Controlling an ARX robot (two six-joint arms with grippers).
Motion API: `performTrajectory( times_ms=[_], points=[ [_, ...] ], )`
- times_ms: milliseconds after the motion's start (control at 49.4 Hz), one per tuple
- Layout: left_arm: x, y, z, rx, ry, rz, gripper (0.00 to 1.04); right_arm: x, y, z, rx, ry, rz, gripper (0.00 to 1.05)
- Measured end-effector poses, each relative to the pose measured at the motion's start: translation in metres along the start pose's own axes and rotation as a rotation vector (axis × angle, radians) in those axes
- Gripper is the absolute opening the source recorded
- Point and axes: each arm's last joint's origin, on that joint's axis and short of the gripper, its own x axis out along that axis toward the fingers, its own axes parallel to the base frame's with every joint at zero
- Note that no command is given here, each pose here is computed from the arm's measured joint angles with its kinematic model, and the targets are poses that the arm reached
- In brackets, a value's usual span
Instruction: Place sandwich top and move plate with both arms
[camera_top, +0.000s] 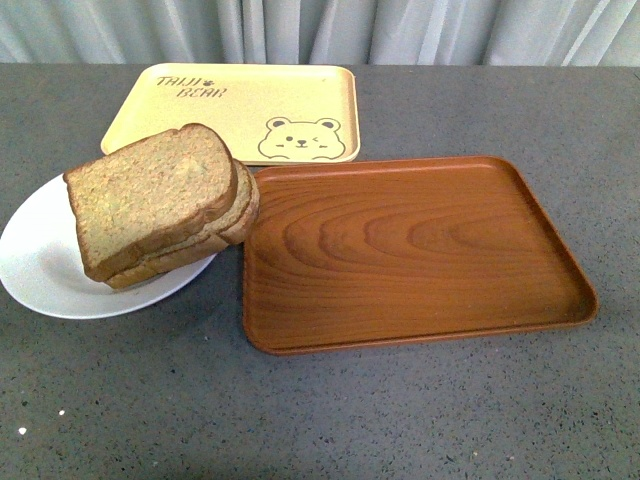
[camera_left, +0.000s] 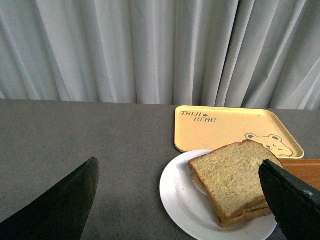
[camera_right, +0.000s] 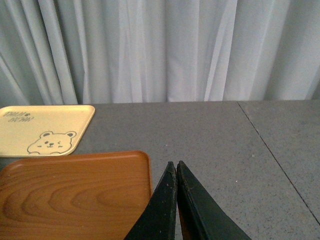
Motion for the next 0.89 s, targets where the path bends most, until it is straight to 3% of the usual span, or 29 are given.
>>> performTrajectory(
  times_ms=[890],
  points=[
    [0.0, 0.0, 0.0, 0.0, 0.0, 0.0, 0.96, -0.025, 0.0, -0.003, 0.0, 0.004, 0.0, 0.02]
  ],
)
